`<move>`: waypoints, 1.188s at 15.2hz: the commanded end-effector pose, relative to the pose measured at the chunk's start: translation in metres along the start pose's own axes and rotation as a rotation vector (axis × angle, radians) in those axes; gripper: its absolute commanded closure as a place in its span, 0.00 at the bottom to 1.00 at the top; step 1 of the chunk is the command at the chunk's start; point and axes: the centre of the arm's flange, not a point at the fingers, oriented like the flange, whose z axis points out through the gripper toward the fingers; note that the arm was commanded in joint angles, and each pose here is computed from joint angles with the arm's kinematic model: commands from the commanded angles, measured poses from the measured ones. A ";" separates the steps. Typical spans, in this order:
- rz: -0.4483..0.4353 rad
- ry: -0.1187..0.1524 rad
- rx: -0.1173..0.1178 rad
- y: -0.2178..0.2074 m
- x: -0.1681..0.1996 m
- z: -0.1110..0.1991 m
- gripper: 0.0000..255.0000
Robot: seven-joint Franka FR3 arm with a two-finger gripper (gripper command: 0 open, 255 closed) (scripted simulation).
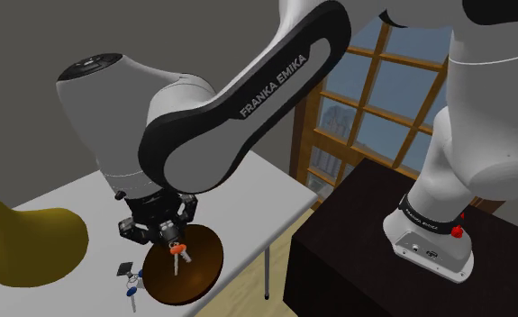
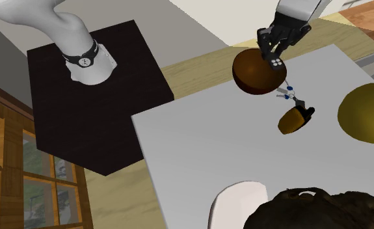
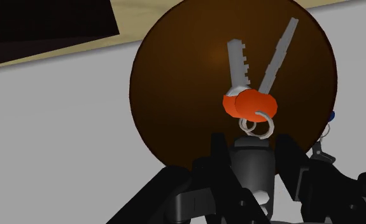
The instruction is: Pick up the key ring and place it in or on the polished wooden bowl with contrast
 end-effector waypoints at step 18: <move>0.001 0.000 0.000 0.001 0.000 0.064 1.00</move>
